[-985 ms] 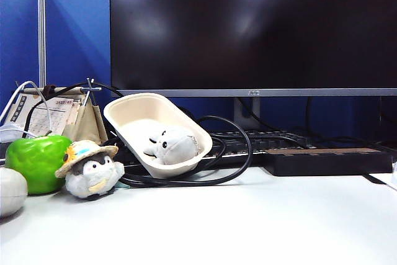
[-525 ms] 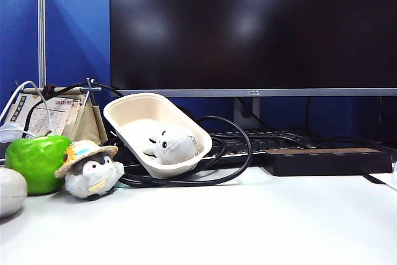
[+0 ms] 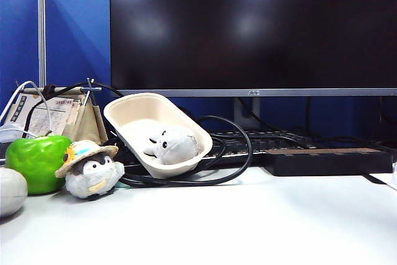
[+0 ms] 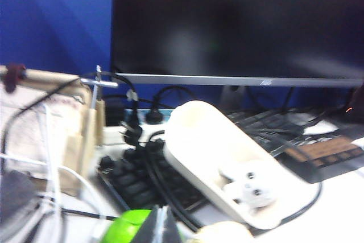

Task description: Identity fluffy octopus among items on the table, put them into the paper lunch box.

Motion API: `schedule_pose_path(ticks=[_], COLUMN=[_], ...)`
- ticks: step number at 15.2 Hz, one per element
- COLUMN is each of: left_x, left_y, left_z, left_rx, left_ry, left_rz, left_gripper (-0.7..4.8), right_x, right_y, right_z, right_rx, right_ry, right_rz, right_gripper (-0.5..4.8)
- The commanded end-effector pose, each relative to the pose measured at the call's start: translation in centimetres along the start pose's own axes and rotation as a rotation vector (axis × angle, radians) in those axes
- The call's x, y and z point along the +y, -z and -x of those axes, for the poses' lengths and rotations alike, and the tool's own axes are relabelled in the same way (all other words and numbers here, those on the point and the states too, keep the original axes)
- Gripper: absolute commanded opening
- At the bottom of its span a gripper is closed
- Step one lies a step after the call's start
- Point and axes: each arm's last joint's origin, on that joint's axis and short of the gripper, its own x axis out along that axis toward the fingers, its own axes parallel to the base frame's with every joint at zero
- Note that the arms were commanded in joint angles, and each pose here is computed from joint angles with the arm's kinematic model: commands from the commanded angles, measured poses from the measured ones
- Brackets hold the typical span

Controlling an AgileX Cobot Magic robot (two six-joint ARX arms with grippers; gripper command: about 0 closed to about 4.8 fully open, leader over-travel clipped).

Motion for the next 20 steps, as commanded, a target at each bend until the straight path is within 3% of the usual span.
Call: schedule_pose_path(ticks=[1,4,7,12,20], left_x=[0.1,0.1,0.1,0.1,0.2], left_y=[-0.2,-0.2,-0.2,0.1,1.4], left_z=[0.0,0.0,0.0,0.0,0.1], left_rx=[-0.022,-0.021,-0.02,0.004,0.128], left_ry=[-0.035,-0.035,-0.034,-0.033,-0.048], left_rz=[-0.029,-0.029,-0.026,-0.015,0.045], left_gripper=[-0.04,-0.03,-0.03,-0.03,-0.03], right_x=[-0.4,-0.7,-0.9,-0.9,-0.9], right_y=[2.2,5.2,7.2,8.0,8.2], right_z=[-0.6,-0.8,-0.9,-0.8,-0.8], right_rx=[-0.123,-0.074,-0.019,0.015,0.041], right_ry=[0.096,0.182,0.195,0.202,0.201], right_rz=[-0.009,-0.011,-0.003,0.003,0.007], right_gripper=[-0.01,-0.01,-0.01,-0.01,-0.01])
